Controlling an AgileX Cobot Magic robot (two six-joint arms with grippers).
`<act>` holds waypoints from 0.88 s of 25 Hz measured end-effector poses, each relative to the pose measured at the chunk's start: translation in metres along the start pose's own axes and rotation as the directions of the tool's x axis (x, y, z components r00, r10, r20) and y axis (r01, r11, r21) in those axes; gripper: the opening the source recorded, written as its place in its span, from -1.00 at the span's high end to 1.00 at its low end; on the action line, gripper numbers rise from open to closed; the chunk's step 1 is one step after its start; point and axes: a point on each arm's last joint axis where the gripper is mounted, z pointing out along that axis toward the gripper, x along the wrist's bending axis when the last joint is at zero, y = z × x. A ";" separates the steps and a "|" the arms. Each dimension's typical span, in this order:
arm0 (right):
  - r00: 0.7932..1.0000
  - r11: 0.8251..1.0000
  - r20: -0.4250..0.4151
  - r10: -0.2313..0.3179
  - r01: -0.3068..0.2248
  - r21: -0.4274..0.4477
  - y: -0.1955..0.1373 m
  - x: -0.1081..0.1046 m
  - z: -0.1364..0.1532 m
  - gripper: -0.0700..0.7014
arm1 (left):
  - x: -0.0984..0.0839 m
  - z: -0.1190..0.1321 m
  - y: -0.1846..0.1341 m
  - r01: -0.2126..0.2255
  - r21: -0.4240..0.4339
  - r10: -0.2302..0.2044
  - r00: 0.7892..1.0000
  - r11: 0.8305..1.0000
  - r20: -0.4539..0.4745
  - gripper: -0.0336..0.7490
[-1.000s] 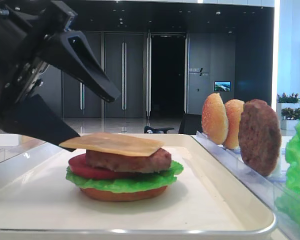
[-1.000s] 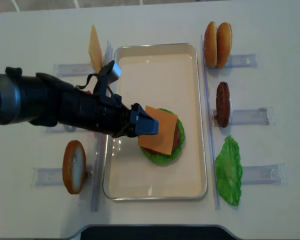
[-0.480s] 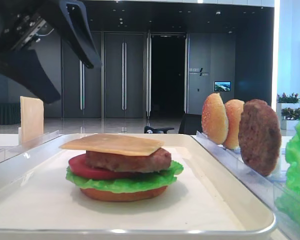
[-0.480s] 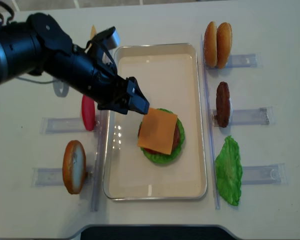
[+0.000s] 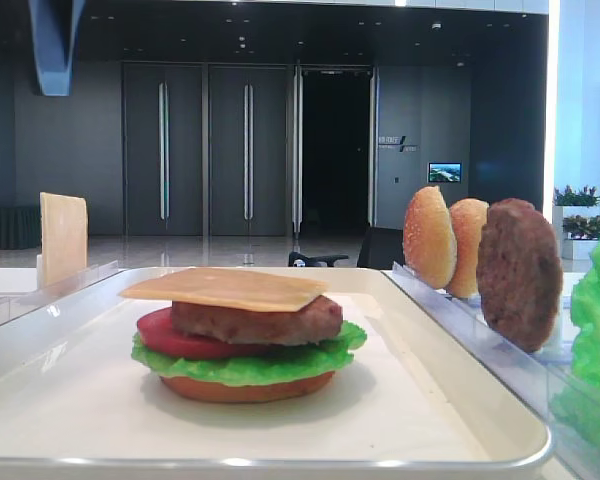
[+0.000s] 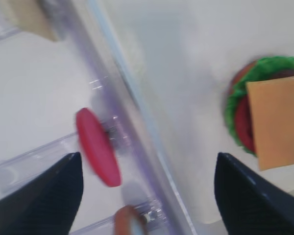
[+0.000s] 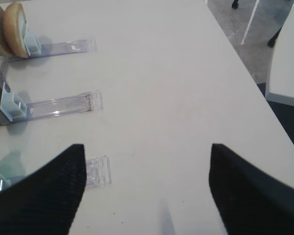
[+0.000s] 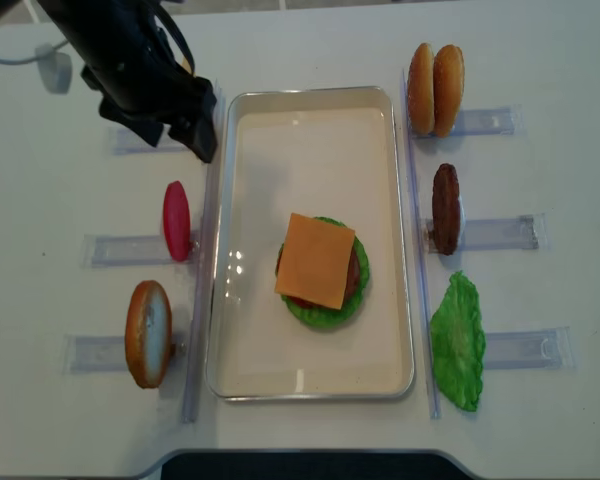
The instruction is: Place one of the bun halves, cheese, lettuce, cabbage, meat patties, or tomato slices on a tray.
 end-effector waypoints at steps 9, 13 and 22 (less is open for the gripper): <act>1.000 1.000 0.000 0.000 0.000 0.000 0.000 0.000 0.000 -0.55 | 0.029 -0.015 0.003 0.012 0.005 -0.010 0.974 1.000 -0.226 -0.56; 1.000 1.000 0.000 0.000 0.000 0.000 0.000 0.000 0.000 -0.55 | 0.058 -0.017 -0.001 0.105 -0.003 -0.102 0.964 0.995 -0.245 -0.52; 1.000 1.000 0.000 0.000 0.000 0.000 0.000 0.000 0.000 -0.55 | 0.133 -0.025 -0.023 0.329 -0.022 -0.321 0.900 0.944 -0.294 -0.51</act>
